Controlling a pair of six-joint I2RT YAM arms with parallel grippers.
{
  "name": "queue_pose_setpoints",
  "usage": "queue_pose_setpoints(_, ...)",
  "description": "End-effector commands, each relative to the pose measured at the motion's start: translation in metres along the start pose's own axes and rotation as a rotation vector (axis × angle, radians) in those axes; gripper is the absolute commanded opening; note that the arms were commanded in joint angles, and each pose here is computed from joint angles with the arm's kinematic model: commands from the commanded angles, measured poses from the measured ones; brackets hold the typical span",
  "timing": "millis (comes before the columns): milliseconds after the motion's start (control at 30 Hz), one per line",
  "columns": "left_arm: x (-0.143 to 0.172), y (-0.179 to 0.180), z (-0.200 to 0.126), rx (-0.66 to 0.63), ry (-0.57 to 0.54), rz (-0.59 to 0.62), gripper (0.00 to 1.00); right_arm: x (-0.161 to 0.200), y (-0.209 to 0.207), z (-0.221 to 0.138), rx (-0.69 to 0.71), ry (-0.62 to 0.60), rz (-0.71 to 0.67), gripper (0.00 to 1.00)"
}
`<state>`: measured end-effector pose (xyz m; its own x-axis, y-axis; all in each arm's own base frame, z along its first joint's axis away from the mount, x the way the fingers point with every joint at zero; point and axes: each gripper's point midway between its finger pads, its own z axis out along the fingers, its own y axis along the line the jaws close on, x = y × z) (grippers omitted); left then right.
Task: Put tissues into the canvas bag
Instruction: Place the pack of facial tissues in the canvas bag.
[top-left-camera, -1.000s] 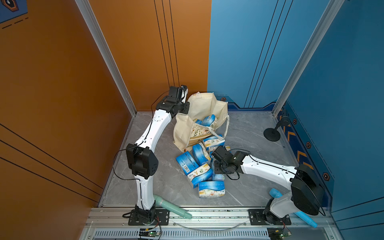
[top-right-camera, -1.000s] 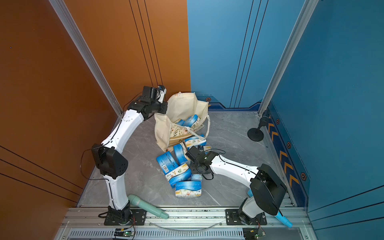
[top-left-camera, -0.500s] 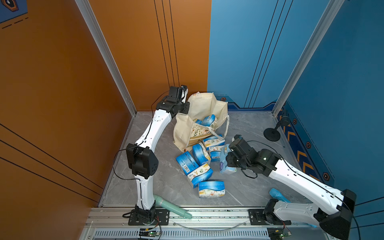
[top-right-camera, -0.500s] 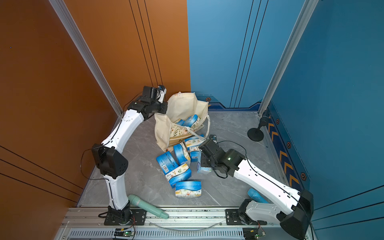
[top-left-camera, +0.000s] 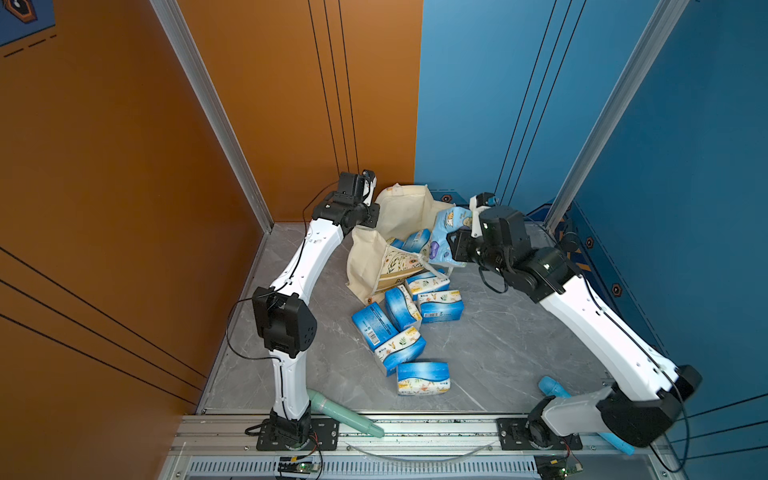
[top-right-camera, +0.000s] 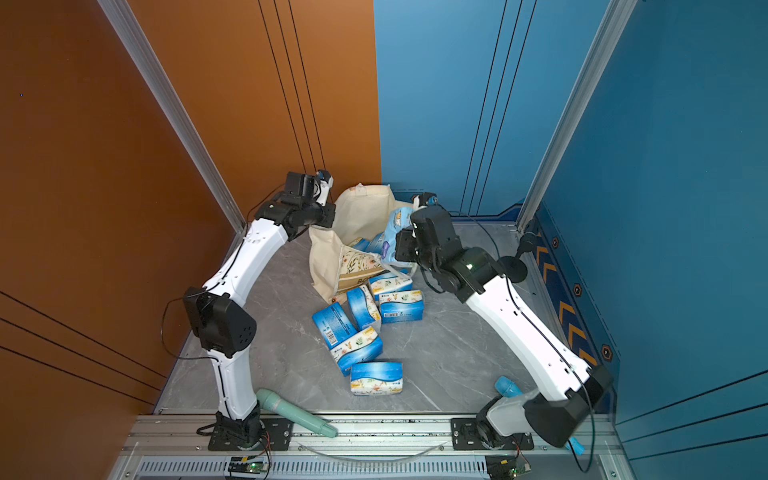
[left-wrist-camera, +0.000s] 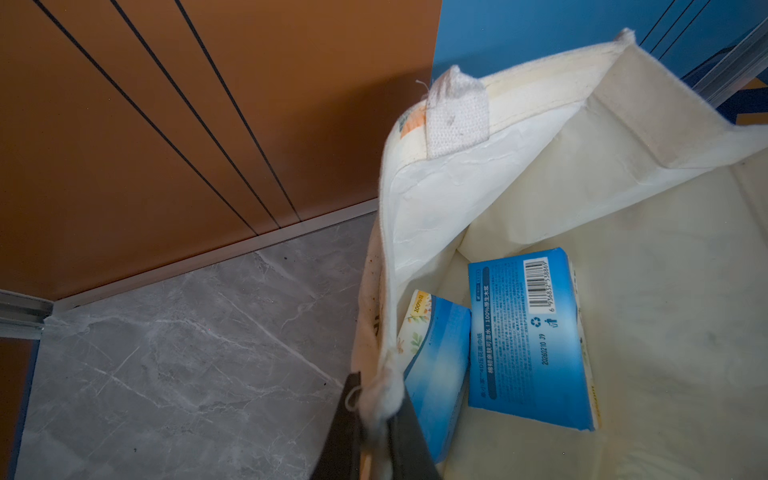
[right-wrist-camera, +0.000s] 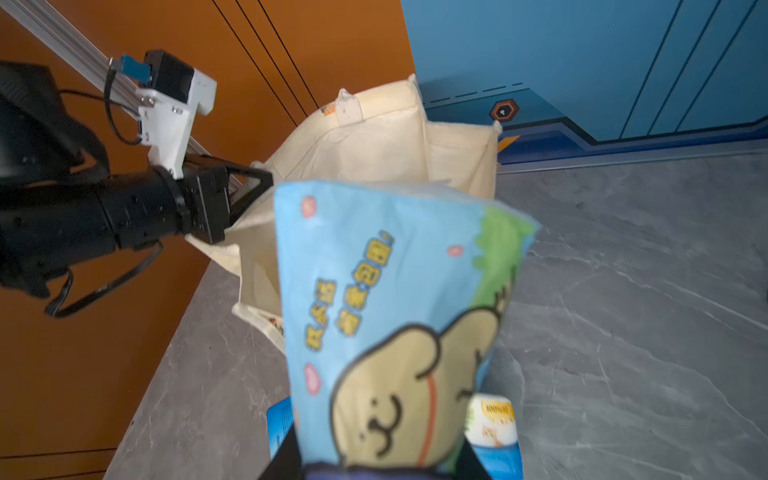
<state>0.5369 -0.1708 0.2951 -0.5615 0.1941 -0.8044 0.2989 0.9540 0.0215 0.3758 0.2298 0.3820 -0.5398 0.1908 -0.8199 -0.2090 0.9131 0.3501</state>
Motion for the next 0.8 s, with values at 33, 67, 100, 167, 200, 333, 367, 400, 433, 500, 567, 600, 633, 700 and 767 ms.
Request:
queue_pose_setpoints(33,0.002,-0.011,0.006,0.028,0.017,0.014,0.00,-0.038,0.040,0.048,-0.122,-0.050,-0.053,0.26)
queue_pose_setpoints(67,0.001,-0.012,0.005,0.027,0.016,0.015,0.00,-0.037,0.044,0.065,-0.130,-0.031,-0.053,0.26)
queue_pose_setpoints(100,0.001,-0.012,0.006,0.027,0.014,0.015,0.00,-0.034,0.047,0.082,-0.137,-0.003,-0.050,0.26)
queue_pose_setpoints(167,0.001,-0.012,0.006,0.028,0.016,0.015,0.00,-0.022,0.054,0.112,-0.159,0.067,-0.035,0.26)
queue_pose_setpoints(200,0.001,-0.012,0.007,0.026,0.015,0.016,0.00,-0.014,0.060,0.123,-0.179,0.104,-0.031,0.26)
queue_pose_setpoints(333,0.000,-0.010,0.007,0.024,0.014,0.014,0.00,0.028,0.069,0.158,-0.175,0.208,-0.056,0.26)
queue_pose_setpoints(367,-0.001,-0.010,0.006,0.024,0.011,0.013,0.00,0.036,0.069,0.164,-0.172,0.228,-0.059,0.26)
queue_pose_setpoints(400,-0.001,-0.009,0.006,0.024,0.011,0.012,0.00,0.044,0.069,0.169,-0.166,0.247,-0.059,0.26)
queue_pose_setpoints(433,-0.002,-0.008,0.005,0.024,0.008,0.010,0.00,0.051,0.067,0.174,-0.161,0.264,-0.058,0.26)
queue_pose_setpoints(500,-0.005,-0.007,0.002,0.027,0.000,0.007,0.00,0.064,0.065,0.184,-0.152,0.295,-0.056,0.26)
queue_pose_setpoints(567,-0.007,-0.007,0.000,0.026,-0.007,0.007,0.00,0.075,0.058,0.193,-0.132,0.323,-0.056,0.26)
queue_pose_setpoints(600,-0.008,-0.007,0.000,0.028,-0.010,0.007,0.00,0.082,0.057,0.197,-0.128,0.341,-0.058,0.26)
queue_pose_setpoints(633,-0.009,-0.007,0.000,0.028,-0.011,0.006,0.00,0.088,0.055,0.200,-0.122,0.360,-0.060,0.26)
queue_pose_setpoints(700,-0.010,-0.008,0.000,0.031,-0.013,0.004,0.00,0.102,0.049,0.207,-0.105,0.405,-0.069,0.26)
queue_pose_setpoints(767,-0.010,-0.008,0.001,0.032,-0.012,0.002,0.00,0.112,0.043,0.210,-0.092,0.444,-0.079,0.32)
